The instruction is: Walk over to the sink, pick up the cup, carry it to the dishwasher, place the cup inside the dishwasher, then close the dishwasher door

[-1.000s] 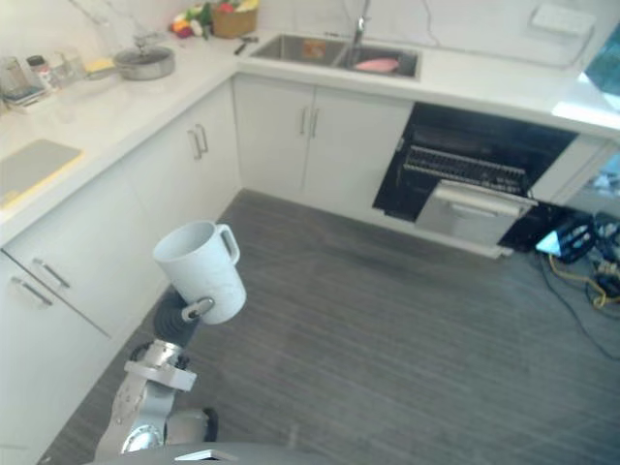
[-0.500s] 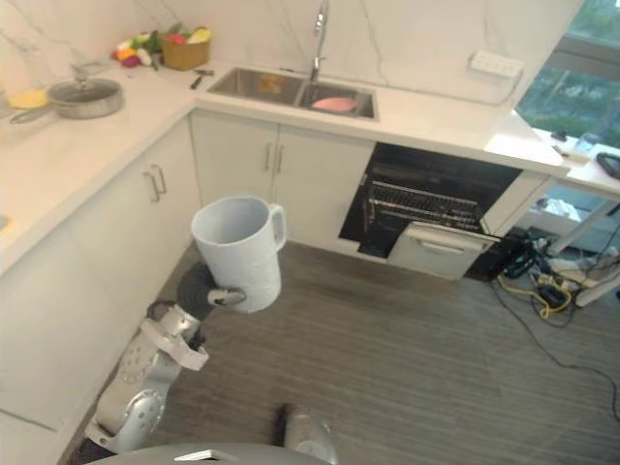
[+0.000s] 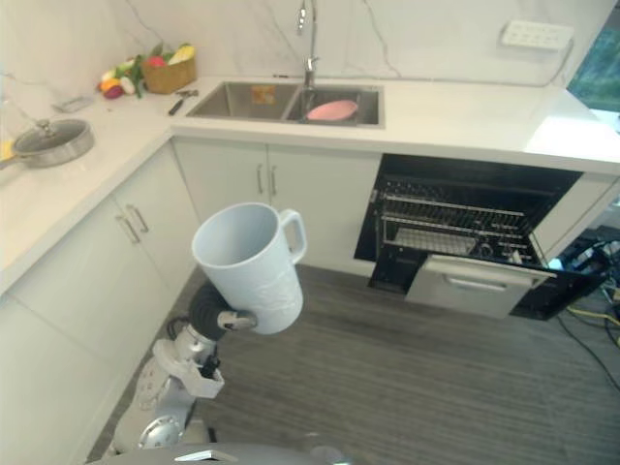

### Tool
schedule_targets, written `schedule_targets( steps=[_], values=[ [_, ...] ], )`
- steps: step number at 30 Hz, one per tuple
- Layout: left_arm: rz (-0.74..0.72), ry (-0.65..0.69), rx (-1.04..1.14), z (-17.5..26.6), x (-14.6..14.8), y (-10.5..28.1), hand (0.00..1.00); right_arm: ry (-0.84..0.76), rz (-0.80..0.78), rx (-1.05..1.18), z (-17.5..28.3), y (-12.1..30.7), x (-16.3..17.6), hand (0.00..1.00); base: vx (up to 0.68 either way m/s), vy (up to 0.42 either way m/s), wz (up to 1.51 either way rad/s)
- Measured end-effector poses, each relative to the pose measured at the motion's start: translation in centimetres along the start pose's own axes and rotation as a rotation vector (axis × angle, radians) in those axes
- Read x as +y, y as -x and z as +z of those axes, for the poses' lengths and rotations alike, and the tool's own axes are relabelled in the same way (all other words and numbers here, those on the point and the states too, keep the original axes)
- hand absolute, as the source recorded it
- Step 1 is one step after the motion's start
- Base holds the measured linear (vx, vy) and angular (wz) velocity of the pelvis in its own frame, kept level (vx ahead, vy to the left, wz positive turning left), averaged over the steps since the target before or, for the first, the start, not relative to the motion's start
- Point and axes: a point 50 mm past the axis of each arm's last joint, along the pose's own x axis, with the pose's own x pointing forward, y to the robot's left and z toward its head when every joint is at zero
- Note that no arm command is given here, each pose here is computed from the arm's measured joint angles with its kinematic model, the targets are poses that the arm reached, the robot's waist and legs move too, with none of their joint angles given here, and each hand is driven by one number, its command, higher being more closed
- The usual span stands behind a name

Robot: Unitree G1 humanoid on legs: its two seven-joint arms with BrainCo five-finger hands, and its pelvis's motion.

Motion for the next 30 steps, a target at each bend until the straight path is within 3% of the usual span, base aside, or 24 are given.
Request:
schedule_targets(
  steps=[7, 15, 26, 30],
  values=[
    [0.002, -0.001, 0.080, -1.1, 0.3, 1.0, 1.00, -0.021, -0.014, 0.055, -1.7, -0.3, 0.7, 0.00, 0.20, 0.139, -0.32],
    [-0.194, 0.008, 0.143, -1.6, -1.5, 0.0, 1.00, -0.364, -0.055, 0.075, -4.7, -0.3, 1.2, 0.00, 0.24, 0.166, 0.29],
    [-0.179, -0.034, 0.219, -2.0, 0.2, -0.6, 1.00, -0.343, -0.012, 0.035, -4.0, -0.9, 1.7, 0.00, 0.15, -0.037, -0.08],
    [-0.187, 0.015, 0.204, -2.5, -0.9, -0.9, 1.00, -0.264, 0.006, -0.020, -2.0, -0.5, 0.3, 0.00, 0.27, -0.222, 0.01]
  ],
)
